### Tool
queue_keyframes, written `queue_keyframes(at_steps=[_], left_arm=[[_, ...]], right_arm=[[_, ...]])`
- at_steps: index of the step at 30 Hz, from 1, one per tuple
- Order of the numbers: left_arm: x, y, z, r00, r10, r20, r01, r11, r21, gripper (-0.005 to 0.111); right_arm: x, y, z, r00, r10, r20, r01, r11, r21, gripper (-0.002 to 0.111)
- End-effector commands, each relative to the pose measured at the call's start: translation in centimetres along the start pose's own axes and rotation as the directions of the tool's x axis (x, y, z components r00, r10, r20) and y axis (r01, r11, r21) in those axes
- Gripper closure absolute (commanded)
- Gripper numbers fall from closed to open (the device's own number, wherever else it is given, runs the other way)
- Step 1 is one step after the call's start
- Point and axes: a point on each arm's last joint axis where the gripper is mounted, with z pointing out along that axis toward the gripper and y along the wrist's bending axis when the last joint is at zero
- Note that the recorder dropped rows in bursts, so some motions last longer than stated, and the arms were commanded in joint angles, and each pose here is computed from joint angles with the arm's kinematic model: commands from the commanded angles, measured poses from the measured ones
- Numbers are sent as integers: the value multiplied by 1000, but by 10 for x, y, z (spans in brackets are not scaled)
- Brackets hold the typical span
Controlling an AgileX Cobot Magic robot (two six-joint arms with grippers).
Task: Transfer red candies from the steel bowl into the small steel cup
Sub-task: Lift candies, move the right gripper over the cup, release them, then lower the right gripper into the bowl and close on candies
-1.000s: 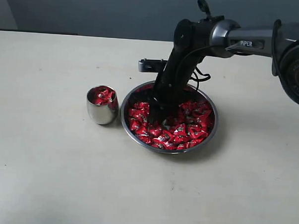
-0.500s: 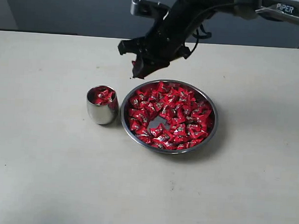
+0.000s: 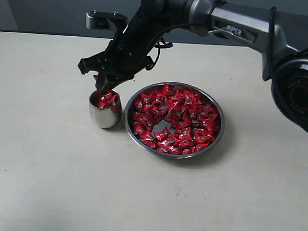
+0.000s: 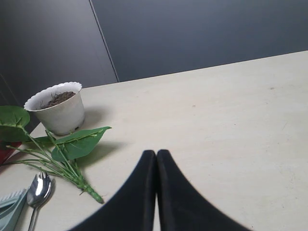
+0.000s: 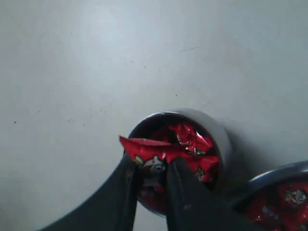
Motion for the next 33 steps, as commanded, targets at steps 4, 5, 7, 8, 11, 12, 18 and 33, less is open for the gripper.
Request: queue_keyframes(at_steps=[4,5,7,8,11,12,18,33], left_arm=[[-1,0,0,1000,1,16,-1,1000,1,106],[-1,0,0,1000,1,16,-1,1000,1,106],[-1,0,0,1000,1,16,-1,1000,1,106],[-1,0,0,1000,1,16,-1,1000,1,106],[-1,0,0,1000,1,16,-1,1000,1,106],[-1,0,0,1000,1,16,-1,1000,1,106],[-1,0,0,1000,1,16,-1,1000,1,106],[-1,0,0,1000,1,16,-1,1000,1,106]], right_arm=[[3,-3,14,999,-10,-31,10,1000,-4,100],[3,-3,15,999,-10,-31,10,1000,-4,95],[3,-3,15,999,-10,-31,10,1000,-4,82],[3,-3,15,999,-10,-31,10,1000,-4,77],[-3,1,3,999,-31,-13,31,1000,3,73],[-4,1,-1,999,-42,-10,42,999,13,73],[-4,-32,-46,996,-8,-94,26,982,186,73],[47,-72,-8,959,161,-234,-140,985,106,73]])
